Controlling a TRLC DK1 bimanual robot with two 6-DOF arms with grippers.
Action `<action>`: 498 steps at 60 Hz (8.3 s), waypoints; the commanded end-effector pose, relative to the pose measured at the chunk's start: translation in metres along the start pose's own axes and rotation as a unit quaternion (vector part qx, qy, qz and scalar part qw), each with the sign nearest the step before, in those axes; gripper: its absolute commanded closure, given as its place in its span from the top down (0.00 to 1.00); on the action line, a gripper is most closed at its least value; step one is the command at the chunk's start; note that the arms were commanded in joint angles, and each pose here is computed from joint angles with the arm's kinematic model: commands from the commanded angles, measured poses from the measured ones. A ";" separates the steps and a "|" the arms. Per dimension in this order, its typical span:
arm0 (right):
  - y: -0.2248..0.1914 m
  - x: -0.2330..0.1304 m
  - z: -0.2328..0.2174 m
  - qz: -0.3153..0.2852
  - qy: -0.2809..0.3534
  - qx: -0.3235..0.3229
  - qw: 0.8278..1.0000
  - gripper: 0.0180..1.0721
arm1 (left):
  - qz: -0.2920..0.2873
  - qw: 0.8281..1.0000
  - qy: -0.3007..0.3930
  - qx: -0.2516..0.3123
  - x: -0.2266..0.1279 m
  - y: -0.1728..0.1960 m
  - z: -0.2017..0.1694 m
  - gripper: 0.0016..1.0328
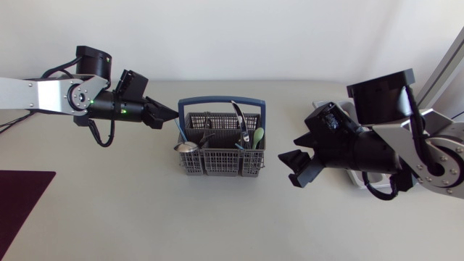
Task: Sort the cutlery from the basket into the organizer compartments.
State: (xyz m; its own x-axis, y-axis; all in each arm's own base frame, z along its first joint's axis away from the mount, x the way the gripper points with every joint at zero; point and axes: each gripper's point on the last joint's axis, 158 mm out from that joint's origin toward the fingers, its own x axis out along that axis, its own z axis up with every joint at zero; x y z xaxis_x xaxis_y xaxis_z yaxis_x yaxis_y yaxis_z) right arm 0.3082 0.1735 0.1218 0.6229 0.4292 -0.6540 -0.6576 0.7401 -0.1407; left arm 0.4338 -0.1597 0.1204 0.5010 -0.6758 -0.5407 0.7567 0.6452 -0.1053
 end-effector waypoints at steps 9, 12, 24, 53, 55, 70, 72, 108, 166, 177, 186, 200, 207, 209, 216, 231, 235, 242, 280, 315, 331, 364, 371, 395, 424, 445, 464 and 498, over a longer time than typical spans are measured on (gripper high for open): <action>0.003 -0.001 -0.010 -0.002 0.007 0.007 1.000 0.68 | 0.003 1.000 -0.005 0.010 -0.013 -0.016 -0.006 0.03; 0.004 -0.001 -0.010 -0.001 0.007 0.007 1.000 0.68 | 0.009 1.000 -0.011 0.017 -0.018 -0.019 -0.005 0.03; 0.008 -0.005 -0.008 0.001 0.003 0.002 1.000 0.68 | 0.048 0.996 -0.042 0.064 -0.037 -0.030 0.014 0.03; 0.024 -0.032 0.015 0.005 -0.027 -0.025 0.999 0.68 | 0.076 0.983 -0.105 0.130 -0.113 -0.084 0.115 0.03; 0.025 -0.038 0.021 0.005 -0.034 -0.028 0.999 0.68 | 0.079 0.982 -0.112 0.132 -0.124 -0.088 0.124 0.03; 0.027 -0.072 0.057 0.004 -0.083 -0.041 0.996 0.68 | 0.103 0.970 -0.174 0.134 -0.198 -0.115 0.176 0.03; 0.028 -0.076 0.061 0.005 -0.090 -0.043 0.995 0.68 | 0.100 0.970 -0.176 0.131 -0.202 -0.119 0.179 0.03; 0.078 -0.109 0.094 0.083 -0.149 -0.082 0.982 0.68 | -0.108 0.990 -0.081 0.025 -0.123 -0.191 0.145 0.03; 0.099 -0.039 0.062 0.151 -0.116 -0.086 0.978 0.45 | -0.237 0.970 0.005 -0.050 -0.061 -0.236 0.125 0.03; 0.099 -0.033 0.061 0.150 -0.113 -0.083 0.979 0.34 | -0.243 0.969 0.006 -0.055 -0.062 -0.237 0.125 0.03; 0.099 -0.032 0.061 0.151 -0.112 -0.082 0.979 0.16 | -0.247 0.967 0.005 -0.059 -0.063 -0.237 0.125 0.03; 0.100 -0.033 0.054 0.154 -0.102 -0.077 0.980 0.05 | -0.248 0.967 0.000 -0.064 -0.067 -0.234 0.128 0.04; 0.101 -0.036 0.048 0.156 -0.094 -0.076 0.980 0.05 | -0.242 0.968 -0.017 -0.067 -0.076 -0.227 0.142 0.34; 0.101 -0.037 0.046 0.156 -0.092 -0.076 0.981 0.05 | -0.241 0.968 -0.024 -0.065 -0.079 -0.226 0.147 0.43; 0.102 -0.042 0.037 0.157 -0.083 -0.076 0.981 0.05 | -0.222 0.971 -0.068 -0.062 -0.092 -0.211 0.177 0.66; 0.066 -0.055 0.009 0.109 -0.063 -0.056 0.990 0.05 | -0.145 0.977 -0.148 -0.048 -0.123 -0.153 0.222 0.75; 0.043 -0.057 0.002 0.080 -0.057 -0.045 0.994 0.05 | -0.126 0.982 -0.135 -0.043 -0.117 -0.143 0.211 0.75; 0.000 -0.057 -0.012 0.032 -0.042 -0.017 0.998 0.05 | -0.086 0.991 -0.099 -0.016 -0.098 -0.128 0.181 0.75; -0.234 0.030 -0.117 -0.163 0.106 0.192 0.962 0.05 | -0.008 0.982 0.074 0.172 -0.015 -0.143 0.020 0.74; -0.269 0.085 -0.186 -0.186 0.210 0.259 0.924 0.19 | -0.006 0.972 0.073 0.224 0.007 -0.155 -0.008 0.74; -0.264 0.064 -0.171 -0.193 0.191 0.254 0.928 0.67 | -0.020 0.974 0.075 0.213 0.028 -0.164 -0.011 0.74; -0.235 0.018 -0.141 -0.193 0.144 0.238 0.941 0.82 | 0.006 0.983 0.139 0.122 0.054 -0.161 0.019 0.45; -0.230 0.014 -0.137 -0.192 0.139 0.235 0.942 0.82 | 0.015 0.980 0.155 0.122 0.060 -0.157 0.012 0.40; -0.215 0.003 -0.128 -0.189 0.125 0.223 0.948 0.82 | 0.040 0.975 0.181 0.125 0.071 -0.149 -0.002 0.32; -0.208 0.000 -0.126 -0.188 0.121 0.214 0.951 0.83 | 0.063 0.967 0.195 0.151 0.073 -0.151 -0.001 0.24; -0.204 -0.003 -0.126 -0.187 0.122 0.206 0.953 0.83 | 0.065 0.965 0.193 0.164 0.075 -0.155 0.007 0.03; -0.199 -0.003 -0.127 -0.184 0.123 0.199 0.955 0.83 | 0.062 0.962 0.201 0.174 0.071 -0.156 0.013 0.03; -0.155 -0.003 -0.096 -0.144 0.093 0.128 0.977 0.83 | 0.066 0.946 0.212 0.236 0.025 -0.158 0.067 0.03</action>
State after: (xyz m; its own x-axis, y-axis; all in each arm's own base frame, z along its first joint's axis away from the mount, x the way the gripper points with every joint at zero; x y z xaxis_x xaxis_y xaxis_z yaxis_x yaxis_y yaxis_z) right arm 0.3797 -0.0051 0.0767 0.6718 0.0689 -0.7375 -0.2727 0.9487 -0.1599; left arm 0.3536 -0.3004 0.1568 0.4382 -0.3225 -0.8390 0.8521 0.4461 0.2736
